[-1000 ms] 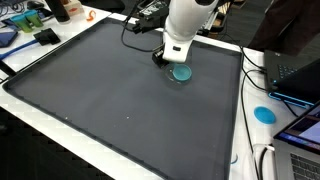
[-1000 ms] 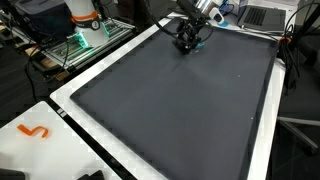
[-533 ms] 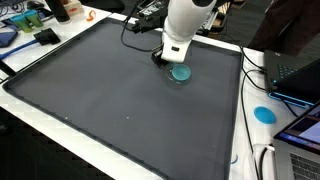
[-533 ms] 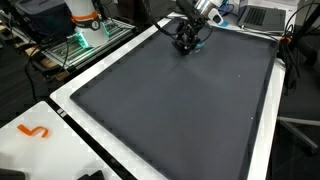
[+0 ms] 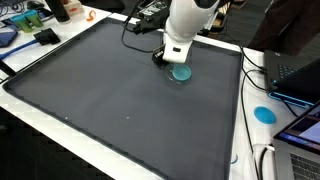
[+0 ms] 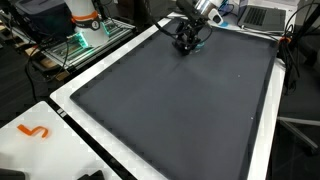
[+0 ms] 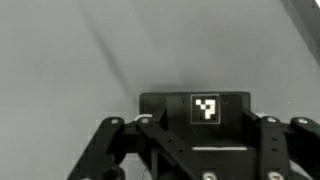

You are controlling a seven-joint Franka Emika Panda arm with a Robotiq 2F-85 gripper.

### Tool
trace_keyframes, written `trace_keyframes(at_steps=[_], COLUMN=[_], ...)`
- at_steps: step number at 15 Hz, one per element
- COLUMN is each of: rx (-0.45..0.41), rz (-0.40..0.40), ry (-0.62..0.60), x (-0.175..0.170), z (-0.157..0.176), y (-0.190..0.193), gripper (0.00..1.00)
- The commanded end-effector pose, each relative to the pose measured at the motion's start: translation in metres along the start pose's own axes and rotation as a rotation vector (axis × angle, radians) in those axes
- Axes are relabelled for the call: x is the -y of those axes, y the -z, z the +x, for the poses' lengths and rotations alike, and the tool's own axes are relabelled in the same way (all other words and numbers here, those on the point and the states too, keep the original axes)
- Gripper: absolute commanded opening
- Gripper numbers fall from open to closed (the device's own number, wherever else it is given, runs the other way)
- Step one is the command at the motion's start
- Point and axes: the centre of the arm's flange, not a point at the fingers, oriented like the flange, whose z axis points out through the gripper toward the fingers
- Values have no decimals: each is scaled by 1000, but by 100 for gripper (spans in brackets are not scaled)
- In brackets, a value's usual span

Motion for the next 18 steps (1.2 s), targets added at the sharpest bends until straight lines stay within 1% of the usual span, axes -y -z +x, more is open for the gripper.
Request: trace_keyframes(at_steps=[1,7,10,12,14,18], rx=[34,67,57,62,44,61], rz=[-8,15,16,-4,-2,5], ry=[10,3,12,17,28,19], x=[0,-2,-1,0,1,-3], z=[15,2,7,13,16,11], y=[-33,-36,-36,-32,-29,-30], gripper=[31,31,31,31,31,31])
